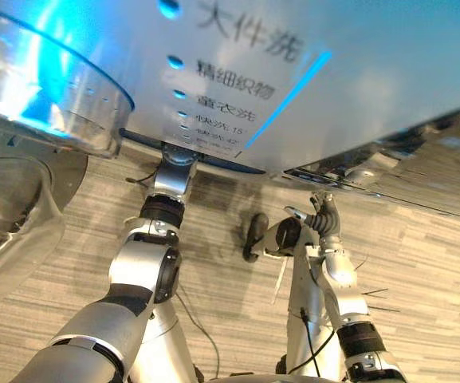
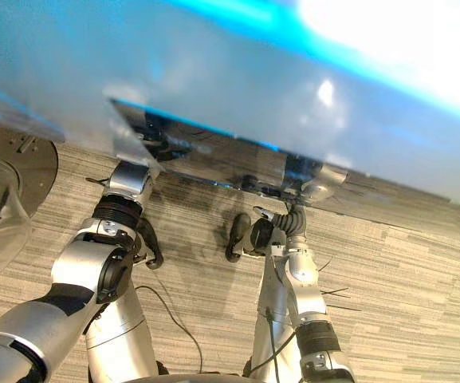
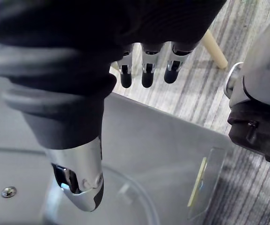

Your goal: Pick up the laundry basket with both hands and put the clothes into the washing machine.

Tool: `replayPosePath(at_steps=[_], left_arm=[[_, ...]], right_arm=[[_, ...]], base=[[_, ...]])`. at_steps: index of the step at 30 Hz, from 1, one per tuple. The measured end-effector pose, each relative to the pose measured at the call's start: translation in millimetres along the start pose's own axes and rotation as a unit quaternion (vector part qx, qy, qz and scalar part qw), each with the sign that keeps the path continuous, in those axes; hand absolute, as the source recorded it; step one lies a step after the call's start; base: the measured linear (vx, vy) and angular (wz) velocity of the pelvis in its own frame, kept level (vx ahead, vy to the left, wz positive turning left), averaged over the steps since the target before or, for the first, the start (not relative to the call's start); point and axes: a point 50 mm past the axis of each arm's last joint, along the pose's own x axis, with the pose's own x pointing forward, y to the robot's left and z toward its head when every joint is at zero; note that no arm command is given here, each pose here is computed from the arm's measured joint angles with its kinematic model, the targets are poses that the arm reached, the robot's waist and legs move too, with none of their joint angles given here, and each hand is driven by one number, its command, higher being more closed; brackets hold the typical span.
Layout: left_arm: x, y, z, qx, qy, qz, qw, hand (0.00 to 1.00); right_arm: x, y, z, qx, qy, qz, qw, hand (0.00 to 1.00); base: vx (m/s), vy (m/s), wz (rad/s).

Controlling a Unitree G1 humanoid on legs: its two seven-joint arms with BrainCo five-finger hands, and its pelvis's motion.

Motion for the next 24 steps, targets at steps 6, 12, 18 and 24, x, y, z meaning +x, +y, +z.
replayPosePath(at_steps=[6, 12, 18, 24], left_arm=[[10.1, 21.6, 96.6, -0.029, -0.188, 0.072, 0.979, 1.0], [10.6, 43.1, 142.8, 0.035, -0.286, 0.139, 0.947, 0.0], [24.4, 42.2, 140.6, 0.222, -0.28, 0.11, 0.927, 0.0], [38.5, 32.7, 97.9, 0.35, -0.177, 0.003, 0.92, 0.0]], right_arm=[[-0.8, -0.6, 4.9, -0.009, -0.016, -0.006, 1.0, 0.0], [-1.3, -0.5, 11.5, -0.007, -0.034, -0.006, 0.999, 0.0], [-1.2, -1.0, 15.8, -0.006, -0.044, -0.003, 0.999, 0.0], [-1.0, -2.3, 16.1, -0.001, -0.044, 0.013, 0.999, 0.0]], base=[[0.02, -0.042, -0.01], [0.03, -0.037, -0.04], [0.03, -0.03, -0.06], [0.03, -0.037, -0.02]])
